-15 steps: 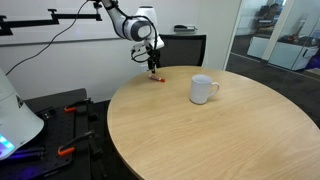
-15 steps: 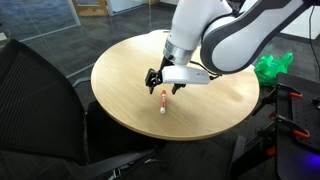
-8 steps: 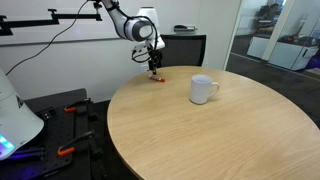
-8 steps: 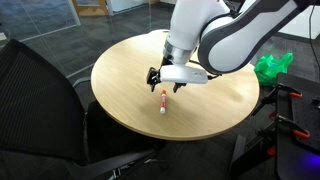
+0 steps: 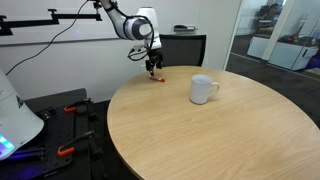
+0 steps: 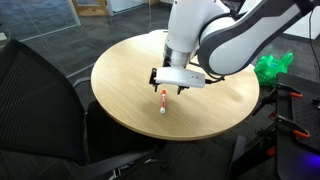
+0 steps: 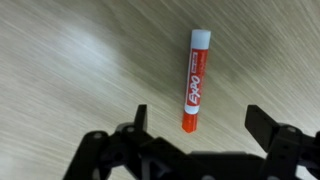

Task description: Put the marker inside the cup

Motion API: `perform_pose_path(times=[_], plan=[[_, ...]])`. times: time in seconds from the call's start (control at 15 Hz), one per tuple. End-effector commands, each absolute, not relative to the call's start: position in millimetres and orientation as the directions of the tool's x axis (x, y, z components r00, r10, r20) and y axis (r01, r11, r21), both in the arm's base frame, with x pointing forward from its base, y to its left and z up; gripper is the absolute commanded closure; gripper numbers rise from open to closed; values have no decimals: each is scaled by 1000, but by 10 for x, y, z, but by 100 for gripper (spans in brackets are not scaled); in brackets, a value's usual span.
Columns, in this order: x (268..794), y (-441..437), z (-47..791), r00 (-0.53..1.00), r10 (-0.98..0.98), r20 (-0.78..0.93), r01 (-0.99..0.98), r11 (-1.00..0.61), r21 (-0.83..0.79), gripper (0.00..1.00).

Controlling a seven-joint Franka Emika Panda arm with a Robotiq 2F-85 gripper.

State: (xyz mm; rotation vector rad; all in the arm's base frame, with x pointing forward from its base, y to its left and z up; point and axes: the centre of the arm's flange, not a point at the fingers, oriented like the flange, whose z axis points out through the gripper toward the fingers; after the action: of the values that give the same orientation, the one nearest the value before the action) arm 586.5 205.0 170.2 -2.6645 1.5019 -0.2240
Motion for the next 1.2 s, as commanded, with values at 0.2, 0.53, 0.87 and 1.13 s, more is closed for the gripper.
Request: perform_pose_path(times=[0.2,0.53,0.87,1.13], plan=[[6002,2105,1547,466,-881,83,-873,-473,-115,0],[6103,2068,1376,461,-883,83,-875,-469,-122,0],[6212,2032,1264,455,-887,77,-880,-461,-119,6],[6254,2040,1202,453,-888,77,-880,-460,-117,37]])
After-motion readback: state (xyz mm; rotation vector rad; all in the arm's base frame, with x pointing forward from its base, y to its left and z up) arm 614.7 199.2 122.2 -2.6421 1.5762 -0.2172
